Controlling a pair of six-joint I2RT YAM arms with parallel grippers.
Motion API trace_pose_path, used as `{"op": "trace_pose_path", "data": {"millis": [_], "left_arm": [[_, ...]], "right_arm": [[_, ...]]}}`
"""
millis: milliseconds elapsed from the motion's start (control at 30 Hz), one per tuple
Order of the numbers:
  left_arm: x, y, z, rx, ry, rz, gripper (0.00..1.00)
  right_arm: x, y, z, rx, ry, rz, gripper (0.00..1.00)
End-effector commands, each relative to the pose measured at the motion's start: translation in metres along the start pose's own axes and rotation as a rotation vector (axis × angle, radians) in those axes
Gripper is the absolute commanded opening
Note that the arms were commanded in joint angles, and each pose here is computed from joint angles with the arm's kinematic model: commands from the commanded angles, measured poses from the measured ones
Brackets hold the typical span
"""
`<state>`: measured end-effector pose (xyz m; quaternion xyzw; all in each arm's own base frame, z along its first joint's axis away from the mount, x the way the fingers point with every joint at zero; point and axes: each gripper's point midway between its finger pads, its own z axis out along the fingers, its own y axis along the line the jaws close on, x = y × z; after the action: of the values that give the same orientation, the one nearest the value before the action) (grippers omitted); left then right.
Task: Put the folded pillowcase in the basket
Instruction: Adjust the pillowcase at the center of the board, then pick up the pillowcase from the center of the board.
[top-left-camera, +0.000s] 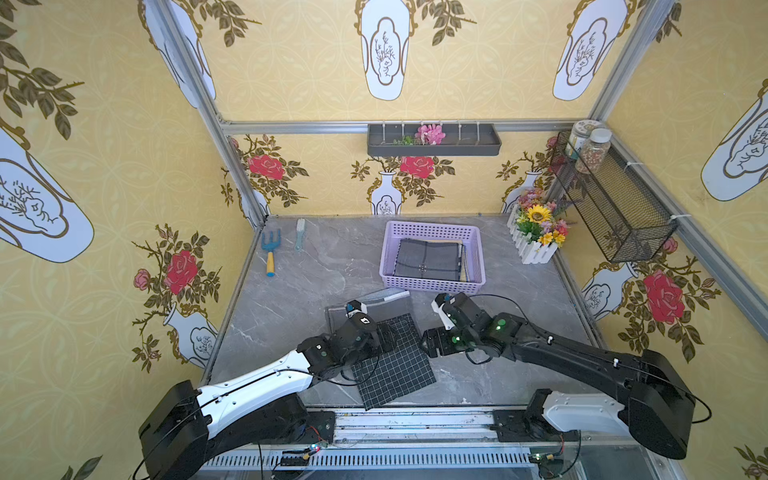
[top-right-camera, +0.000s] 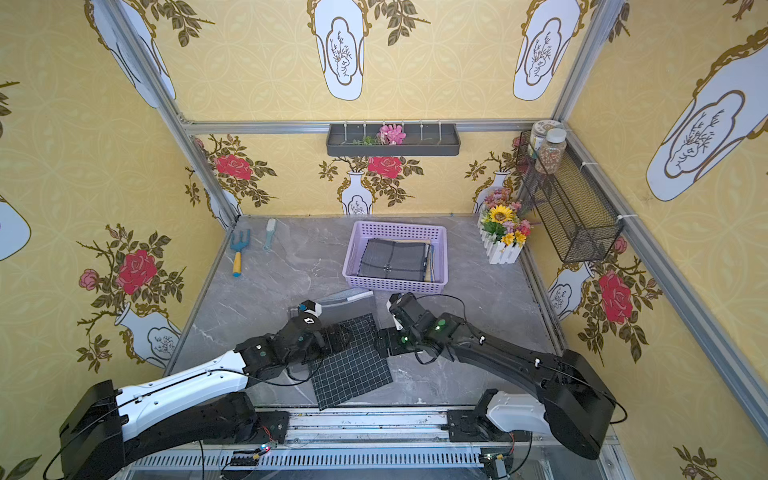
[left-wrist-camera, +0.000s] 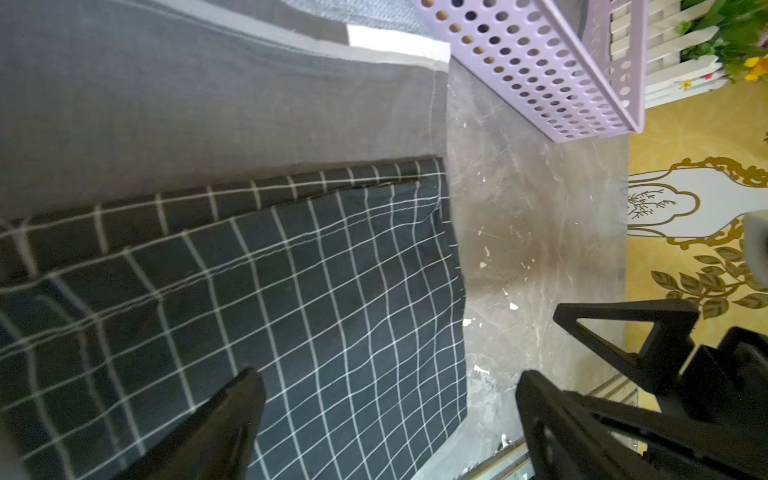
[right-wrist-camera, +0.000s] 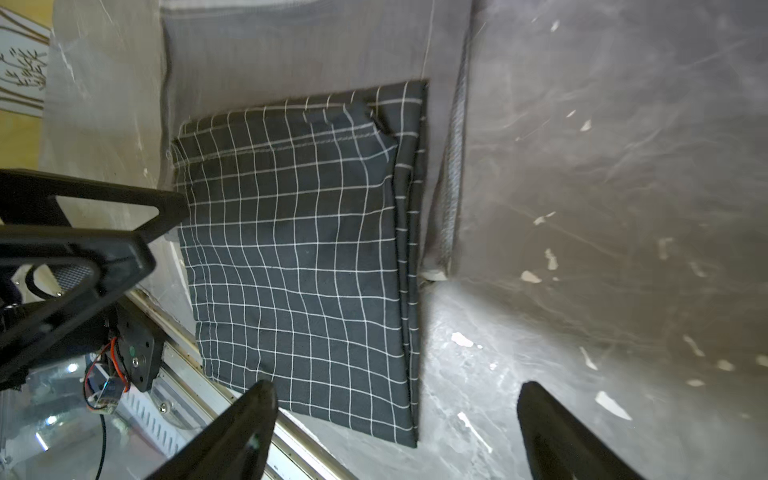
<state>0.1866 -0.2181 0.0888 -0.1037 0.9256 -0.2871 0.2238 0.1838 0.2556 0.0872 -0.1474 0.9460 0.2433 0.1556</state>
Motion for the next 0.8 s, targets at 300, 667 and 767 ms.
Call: {"op": "trace_pose_path", "data": {"millis": [300, 667, 767], "left_arm": [[0.029, 0.049, -0.016, -0.108, 0.076, -0.124, 1.0], [0.044, 0.066, -0.015, -0.14, 0.121, -0.161, 0.97], [0.047, 0.07, -0.013, -0.145, 0.125, -0.166, 0.96]], "right_arm": [[0.007, 0.011, 0.026, -0.021, 0.03, 0.038, 0.91], [0.009, 0.004, 0.031, 0.017, 0.04, 0.054, 0.91], [0.01, 0.003, 0.032, 0.021, 0.042, 0.054, 0.91]]}}
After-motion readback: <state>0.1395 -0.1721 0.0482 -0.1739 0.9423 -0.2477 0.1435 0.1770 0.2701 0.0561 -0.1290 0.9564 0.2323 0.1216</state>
